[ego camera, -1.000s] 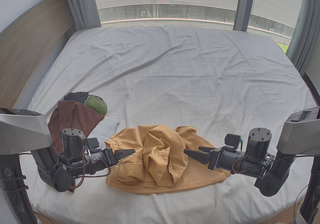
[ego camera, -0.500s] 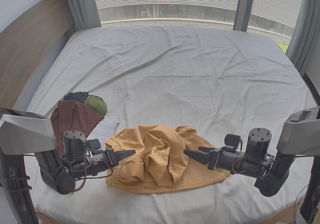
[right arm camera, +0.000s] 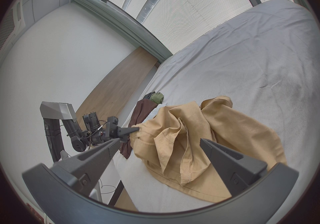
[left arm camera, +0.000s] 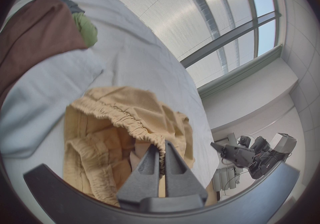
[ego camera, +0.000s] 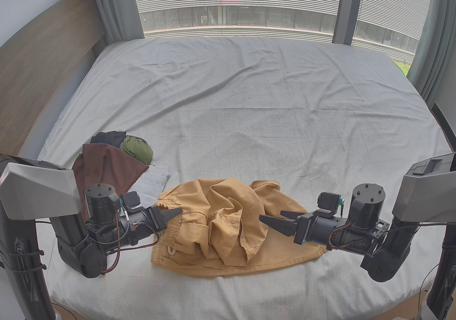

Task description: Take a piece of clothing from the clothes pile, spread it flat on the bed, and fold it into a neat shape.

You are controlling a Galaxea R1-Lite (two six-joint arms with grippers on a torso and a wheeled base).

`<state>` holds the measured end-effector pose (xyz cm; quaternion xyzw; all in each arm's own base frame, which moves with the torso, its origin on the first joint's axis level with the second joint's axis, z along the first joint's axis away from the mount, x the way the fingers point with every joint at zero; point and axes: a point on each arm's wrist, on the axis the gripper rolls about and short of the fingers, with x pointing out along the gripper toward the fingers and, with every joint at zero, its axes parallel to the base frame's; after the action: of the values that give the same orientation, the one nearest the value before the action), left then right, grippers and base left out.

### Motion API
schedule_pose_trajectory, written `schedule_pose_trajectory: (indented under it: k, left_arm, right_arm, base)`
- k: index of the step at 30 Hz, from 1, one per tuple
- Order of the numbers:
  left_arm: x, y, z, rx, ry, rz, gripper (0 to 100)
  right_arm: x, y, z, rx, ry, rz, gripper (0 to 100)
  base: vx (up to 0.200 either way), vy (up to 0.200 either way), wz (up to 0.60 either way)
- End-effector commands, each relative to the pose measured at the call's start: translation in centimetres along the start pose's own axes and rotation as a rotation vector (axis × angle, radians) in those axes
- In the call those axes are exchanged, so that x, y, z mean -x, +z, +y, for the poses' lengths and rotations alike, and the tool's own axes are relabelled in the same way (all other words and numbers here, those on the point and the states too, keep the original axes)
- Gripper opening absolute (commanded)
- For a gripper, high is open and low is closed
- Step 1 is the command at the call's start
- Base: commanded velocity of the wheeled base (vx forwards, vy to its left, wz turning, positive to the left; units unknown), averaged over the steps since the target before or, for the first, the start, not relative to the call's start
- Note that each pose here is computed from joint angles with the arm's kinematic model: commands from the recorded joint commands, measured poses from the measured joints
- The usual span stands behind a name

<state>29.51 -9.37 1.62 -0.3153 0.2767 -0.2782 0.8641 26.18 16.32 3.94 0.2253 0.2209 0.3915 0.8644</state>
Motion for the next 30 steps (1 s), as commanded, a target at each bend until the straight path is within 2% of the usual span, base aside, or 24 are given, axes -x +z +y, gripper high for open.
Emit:
schedule_pose_trajectory:
  k: [1,12,21,30]
  left_arm:
    - [0.1,0.3,0.5,-0.007,-0.011,-0.041,0]
    - [-0.1,0.4,0.6,-0.010,-0.011,-0.050,0]
    - [-0.2,0.1,0.8,-0.016,-0.006,-0.039,0]
    - [-0.2,0.1,0.8,-0.018,-0.007,-0.043,0]
  right_arm:
    - [-0.8,-1.2,0.2,-0.010,0.014,0.045,100]
    - [-4.2,-4.2,-0.8,-0.028,0.027,0.117,100]
    - [-6.8,-3.2,-0.8,-0.067,0.035,0.116,100]
    - [-8.9,-2.4,-0.1,-0.066,0.048,0.130,100]
  base:
    - [0.000,0.000,0.00]
    - [0.000,0.000,0.00]
    - [0.000,0.000,0.00]
    - [0.000,0.000,0.00]
